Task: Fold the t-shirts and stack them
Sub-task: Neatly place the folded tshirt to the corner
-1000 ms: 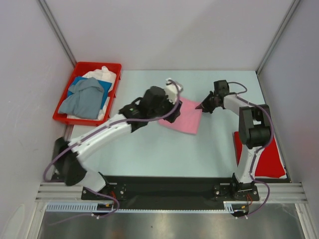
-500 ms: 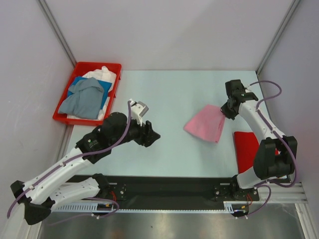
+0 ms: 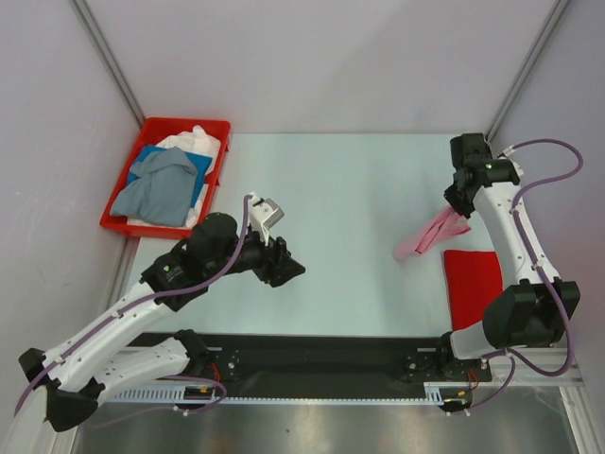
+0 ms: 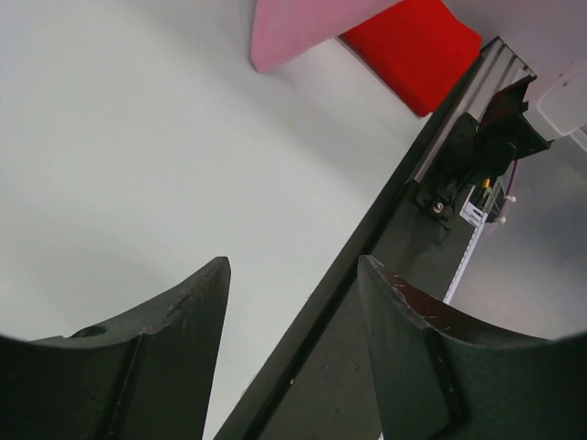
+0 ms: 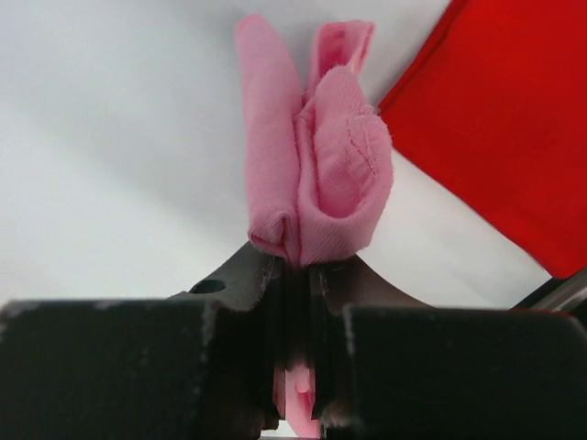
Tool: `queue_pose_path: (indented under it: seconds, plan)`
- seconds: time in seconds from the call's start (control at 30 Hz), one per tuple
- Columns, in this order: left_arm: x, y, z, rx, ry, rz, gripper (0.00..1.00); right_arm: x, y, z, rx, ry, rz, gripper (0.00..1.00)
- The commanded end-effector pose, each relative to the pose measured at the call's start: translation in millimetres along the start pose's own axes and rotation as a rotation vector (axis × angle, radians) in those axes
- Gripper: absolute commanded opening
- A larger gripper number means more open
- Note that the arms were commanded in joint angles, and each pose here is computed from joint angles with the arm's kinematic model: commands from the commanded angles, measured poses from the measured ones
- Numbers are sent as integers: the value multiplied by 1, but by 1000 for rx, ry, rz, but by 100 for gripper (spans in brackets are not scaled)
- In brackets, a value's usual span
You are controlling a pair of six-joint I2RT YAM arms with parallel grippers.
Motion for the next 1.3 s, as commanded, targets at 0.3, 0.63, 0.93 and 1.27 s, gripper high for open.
queue_pose_path:
  seconds: [0.3,0.63,0.93,1.27]
  plan:
    - [-11,-6,-8,95,-46,-33,63,-73,5,-2,-37,-114,-88,0]
    - [-9,-11,-3,99,-24,-24,63,-99,19,-21,-48,-157,-100,0]
    - [-6,-16,-1,125,-7,-15,63,-113,23,-26,-72,-228,-109,0]
    - [-5,-14,4,117,0,-10,63,-124,12,-23,-76,-272,-110,0]
Point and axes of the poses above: each gripper's point midway between its finger pads, its own y axis back along the fingers, its own z axis along the line the jaws close on, x = y × z, the point moved 3 cm from there along y, back along the fingers, and after that the axes turned 7 degrees about -y, right-handed, at the moved point
